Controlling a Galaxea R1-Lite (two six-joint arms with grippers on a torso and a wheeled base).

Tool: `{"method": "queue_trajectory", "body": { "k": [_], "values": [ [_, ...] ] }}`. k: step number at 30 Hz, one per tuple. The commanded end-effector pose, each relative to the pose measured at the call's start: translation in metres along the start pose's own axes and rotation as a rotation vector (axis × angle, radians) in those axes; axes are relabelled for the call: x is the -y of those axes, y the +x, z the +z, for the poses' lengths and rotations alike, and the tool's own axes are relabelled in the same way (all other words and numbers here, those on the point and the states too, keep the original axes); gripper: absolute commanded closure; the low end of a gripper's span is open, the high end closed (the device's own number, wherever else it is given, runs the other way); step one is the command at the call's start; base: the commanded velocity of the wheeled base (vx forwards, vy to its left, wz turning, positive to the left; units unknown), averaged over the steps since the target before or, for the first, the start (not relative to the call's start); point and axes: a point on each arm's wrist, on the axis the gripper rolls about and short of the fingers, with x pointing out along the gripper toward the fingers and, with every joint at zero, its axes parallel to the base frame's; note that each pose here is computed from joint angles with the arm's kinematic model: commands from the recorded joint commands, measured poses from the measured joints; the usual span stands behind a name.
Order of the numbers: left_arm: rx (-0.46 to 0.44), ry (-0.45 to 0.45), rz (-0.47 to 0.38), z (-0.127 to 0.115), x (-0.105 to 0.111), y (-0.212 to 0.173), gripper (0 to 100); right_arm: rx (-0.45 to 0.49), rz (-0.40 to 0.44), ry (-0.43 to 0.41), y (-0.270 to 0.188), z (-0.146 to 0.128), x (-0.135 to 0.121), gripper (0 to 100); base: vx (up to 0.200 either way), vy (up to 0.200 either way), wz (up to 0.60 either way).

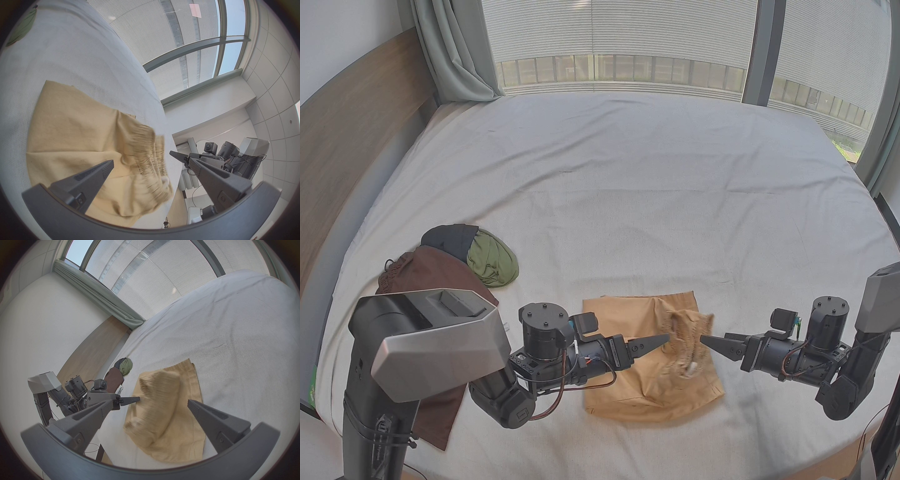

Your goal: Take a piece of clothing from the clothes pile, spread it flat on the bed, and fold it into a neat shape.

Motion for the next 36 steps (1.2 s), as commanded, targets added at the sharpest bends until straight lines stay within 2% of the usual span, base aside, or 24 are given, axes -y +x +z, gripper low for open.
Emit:
{"method": "queue_trajectory", "body": {
  "k": [1,6,16,28,32,36],
  "values": [
    [0.013,0.002,0.005,0.002,0.0,-0.001,0,-0.006,0.002,0.001,0.001,-0.001,0.0,0,0.0,0.0,0.0],
    [0.041,0.01,0.025,0.006,-0.001,-0.004,0,-0.021,0.007,0.002,0.001,-0.005,-0.002,0,0.0,0.0,0.0],
    [0.08,0.036,0.041,0.023,0.009,-0.027,0,-0.093,0.05,0.072,0.009,-0.02,-0.016,0,0.0,0.0,0.0],
    [0.114,0.099,0.116,0.036,0.008,-0.07,0,-0.213,0.002,0.106,0.026,-0.053,-0.005,0,0.0,0.0,0.0],
    [0.192,0.156,0.143,0.058,0.016,-0.105,0,-0.256,-0.037,0.117,0.03,-0.067,0.0,0,0.0,0.0,0.0],
    [0.24,0.209,0.163,0.067,0.026,-0.13,0,-0.292,-0.075,0.13,0.032,-0.078,0.007,0,0.0,0.0,0.0]
  ]
}}
